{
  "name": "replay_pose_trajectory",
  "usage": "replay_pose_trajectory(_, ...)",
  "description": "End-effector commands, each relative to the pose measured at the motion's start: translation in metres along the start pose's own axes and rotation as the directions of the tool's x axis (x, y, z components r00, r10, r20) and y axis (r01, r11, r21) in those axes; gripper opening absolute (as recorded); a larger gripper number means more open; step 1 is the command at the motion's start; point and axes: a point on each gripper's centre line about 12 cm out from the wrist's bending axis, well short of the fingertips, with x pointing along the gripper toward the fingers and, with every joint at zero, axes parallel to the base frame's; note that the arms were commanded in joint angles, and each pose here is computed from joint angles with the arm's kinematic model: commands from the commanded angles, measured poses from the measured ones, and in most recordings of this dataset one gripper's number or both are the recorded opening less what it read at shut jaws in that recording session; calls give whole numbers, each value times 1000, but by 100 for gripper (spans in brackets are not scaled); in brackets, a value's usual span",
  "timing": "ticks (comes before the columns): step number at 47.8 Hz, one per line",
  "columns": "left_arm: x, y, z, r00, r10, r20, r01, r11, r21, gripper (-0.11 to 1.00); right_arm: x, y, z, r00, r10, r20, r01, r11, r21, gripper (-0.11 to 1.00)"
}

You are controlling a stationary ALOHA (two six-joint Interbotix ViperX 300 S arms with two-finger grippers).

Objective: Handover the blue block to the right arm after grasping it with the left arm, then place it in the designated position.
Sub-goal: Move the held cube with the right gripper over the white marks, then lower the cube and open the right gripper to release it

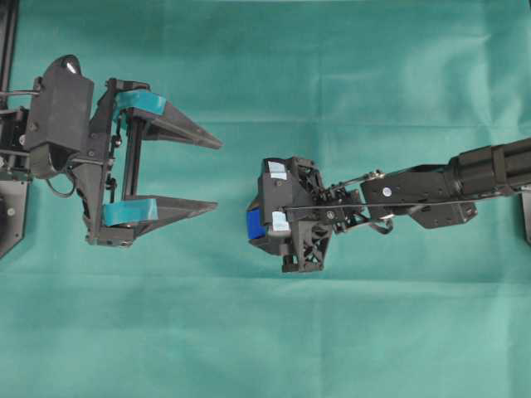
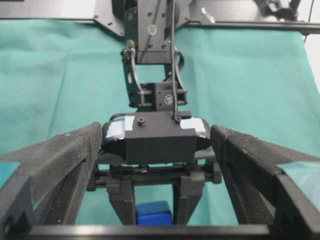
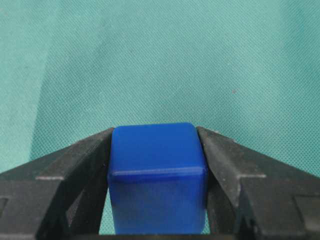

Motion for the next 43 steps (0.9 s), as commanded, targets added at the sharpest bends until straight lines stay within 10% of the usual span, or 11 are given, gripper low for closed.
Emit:
replay_pose_trajectory(1,-2,-1,10,1000,-4,29,4,1000,2,98,-3,2,15,999,9,46,-10,1000,5,54)
replay_pose_trajectory(43,-2,-1,10,1000,-2,29,2,1000,2,98,-3,2,13,999,12,43,-12,1000,-16,54)
